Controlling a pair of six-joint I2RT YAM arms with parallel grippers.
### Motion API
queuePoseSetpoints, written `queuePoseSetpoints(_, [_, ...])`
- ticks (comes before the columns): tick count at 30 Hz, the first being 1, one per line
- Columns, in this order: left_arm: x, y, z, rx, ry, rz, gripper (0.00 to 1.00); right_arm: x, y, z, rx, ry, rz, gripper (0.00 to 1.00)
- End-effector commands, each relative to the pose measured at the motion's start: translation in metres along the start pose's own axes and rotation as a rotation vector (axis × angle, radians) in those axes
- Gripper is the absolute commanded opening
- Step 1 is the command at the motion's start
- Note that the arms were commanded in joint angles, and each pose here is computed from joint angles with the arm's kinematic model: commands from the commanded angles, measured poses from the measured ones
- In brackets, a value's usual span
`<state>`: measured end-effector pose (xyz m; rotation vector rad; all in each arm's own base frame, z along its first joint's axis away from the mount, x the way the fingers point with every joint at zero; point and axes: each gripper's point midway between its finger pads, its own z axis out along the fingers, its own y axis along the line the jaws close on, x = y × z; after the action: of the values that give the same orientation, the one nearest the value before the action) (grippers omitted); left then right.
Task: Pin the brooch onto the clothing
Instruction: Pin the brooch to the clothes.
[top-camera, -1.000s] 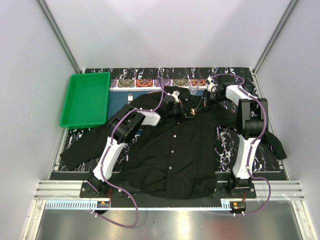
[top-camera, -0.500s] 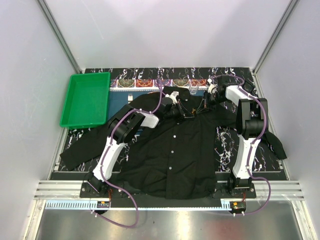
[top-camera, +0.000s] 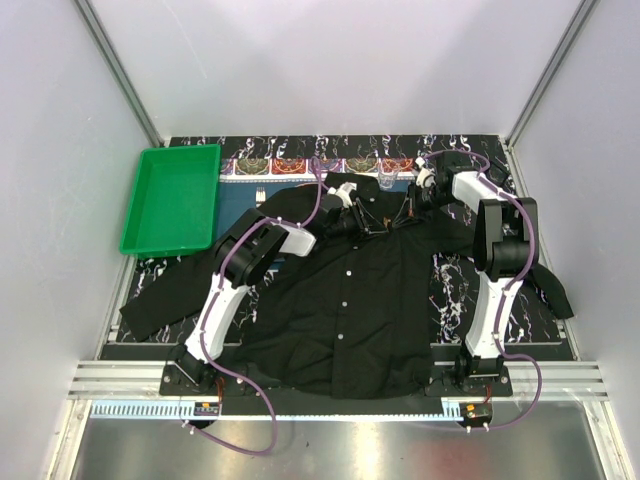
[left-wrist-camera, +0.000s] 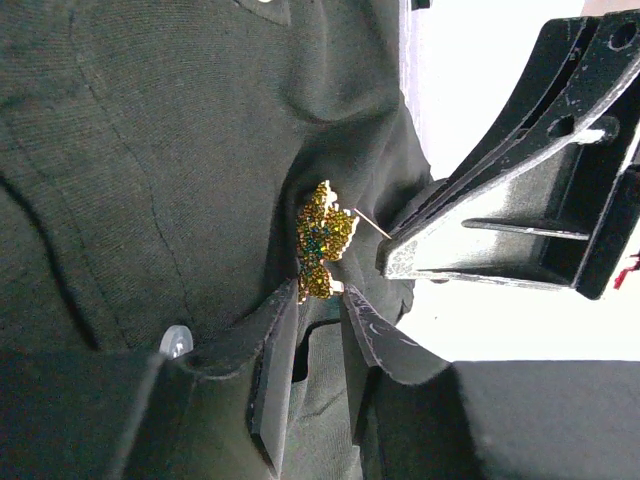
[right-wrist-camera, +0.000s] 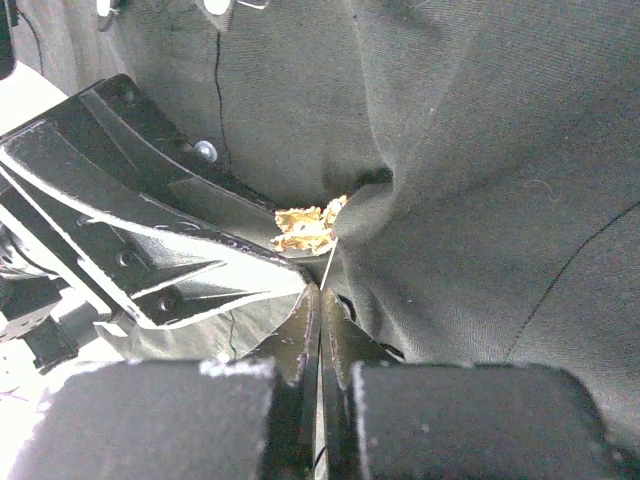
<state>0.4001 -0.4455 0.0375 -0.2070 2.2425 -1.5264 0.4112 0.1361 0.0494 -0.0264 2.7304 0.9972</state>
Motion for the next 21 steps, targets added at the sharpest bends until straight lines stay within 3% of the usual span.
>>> queuePoseSetpoints(1, [-0.023,-0.007,-0.012,-0.009,-0.065,0.03,0.3,-0.008,0.028,-0.018,-0.057,-0.04,-0.027,0.0])
queuePoseSetpoints(8, [-0.027,-0.012,-0.011,0.015,-0.073,0.024,0.19,0.0,0.024,-0.022,-0.024,-0.033,-0.018,0.0])
queuePoseSetpoints(21, [-0.033,-0.021,-0.009,0.044,-0.075,0.058,0.25,0.004,0.023,-0.023,-0.038,-0.02,0.01,0.0])
